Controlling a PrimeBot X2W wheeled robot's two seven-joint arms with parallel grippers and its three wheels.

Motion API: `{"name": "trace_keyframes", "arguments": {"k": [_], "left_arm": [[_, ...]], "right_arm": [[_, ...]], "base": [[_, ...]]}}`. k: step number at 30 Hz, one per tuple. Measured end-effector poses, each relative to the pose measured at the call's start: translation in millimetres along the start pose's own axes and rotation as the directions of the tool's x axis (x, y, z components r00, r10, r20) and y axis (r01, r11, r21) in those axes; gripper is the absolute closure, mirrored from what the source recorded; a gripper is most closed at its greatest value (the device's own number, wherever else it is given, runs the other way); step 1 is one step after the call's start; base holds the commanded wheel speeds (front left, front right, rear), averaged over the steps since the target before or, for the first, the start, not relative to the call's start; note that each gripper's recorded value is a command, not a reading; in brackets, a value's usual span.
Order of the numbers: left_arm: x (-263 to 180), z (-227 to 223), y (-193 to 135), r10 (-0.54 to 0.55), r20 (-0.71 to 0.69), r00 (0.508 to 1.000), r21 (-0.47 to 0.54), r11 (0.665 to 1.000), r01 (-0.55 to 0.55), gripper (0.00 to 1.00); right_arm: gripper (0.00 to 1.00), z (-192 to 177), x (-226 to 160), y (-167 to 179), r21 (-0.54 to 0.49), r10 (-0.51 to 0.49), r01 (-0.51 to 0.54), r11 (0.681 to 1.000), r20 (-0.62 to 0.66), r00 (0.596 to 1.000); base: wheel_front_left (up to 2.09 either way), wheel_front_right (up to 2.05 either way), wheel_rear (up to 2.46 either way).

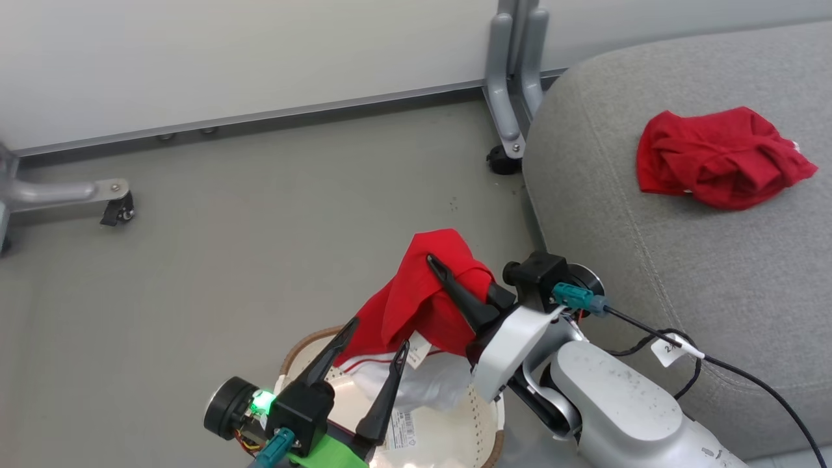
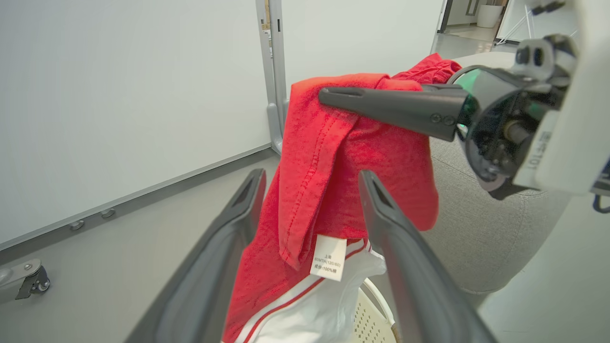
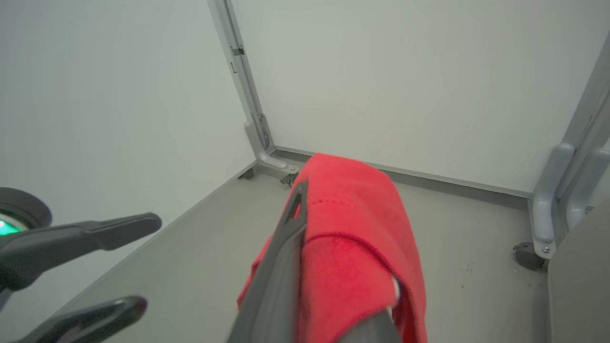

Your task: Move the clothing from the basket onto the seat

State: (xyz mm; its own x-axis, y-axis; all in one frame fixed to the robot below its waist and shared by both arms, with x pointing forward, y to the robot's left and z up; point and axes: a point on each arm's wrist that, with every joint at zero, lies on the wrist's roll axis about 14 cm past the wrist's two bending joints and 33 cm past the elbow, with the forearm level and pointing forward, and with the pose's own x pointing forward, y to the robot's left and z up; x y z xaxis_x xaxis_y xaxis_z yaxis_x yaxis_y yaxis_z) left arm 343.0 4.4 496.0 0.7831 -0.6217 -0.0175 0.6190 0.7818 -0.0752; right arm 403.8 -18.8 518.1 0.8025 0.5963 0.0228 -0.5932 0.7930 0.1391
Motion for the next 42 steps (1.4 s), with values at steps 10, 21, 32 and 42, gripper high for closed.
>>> {"name": "trace_keyframes", "arguments": {"k": [10, 21, 32, 42], "left_arm": [[36.3, -4.9, -30.7, -0.156, -0.005, 0.988, 0.0, 0.988, 0.156, 0.0], [72.5, -12.5, -74.7, -0.365, -0.022, 0.931, 0.015, 0.931, 0.365, 0.0], [96.8, -22.7, -103.2, -0.499, -0.014, 0.866, -0.028, 0.866, 0.499, 0.0], [115.0, -24.6, -95.2, -0.515, 0.034, 0.857, -0.044, 0.856, 0.516, 0.0]], "right_arm": [[1.0, 6.4, -35.1, -62.3, -0.004, -0.206, 0.206, 0.978, 0.028, 0.978], [1.0, 18.3, -95.0, -134.7, 0.004, -0.471, 0.472, 0.881, 0.07, 0.879], [1.0, 53.7, -166.9, -213.1, -0.06, -0.695, 0.71, 0.701, 0.162, 0.7], [1.0, 163.4, -194.3, -293.3, -0.21, -0.727, 0.822, 0.529, 0.388, 0.566]], "base": [[0.0, 0.0, 0.0], [0.0, 0.0, 0.0], [0.0, 0.0, 0.0], [0.0, 0.0, 0.0]]}}
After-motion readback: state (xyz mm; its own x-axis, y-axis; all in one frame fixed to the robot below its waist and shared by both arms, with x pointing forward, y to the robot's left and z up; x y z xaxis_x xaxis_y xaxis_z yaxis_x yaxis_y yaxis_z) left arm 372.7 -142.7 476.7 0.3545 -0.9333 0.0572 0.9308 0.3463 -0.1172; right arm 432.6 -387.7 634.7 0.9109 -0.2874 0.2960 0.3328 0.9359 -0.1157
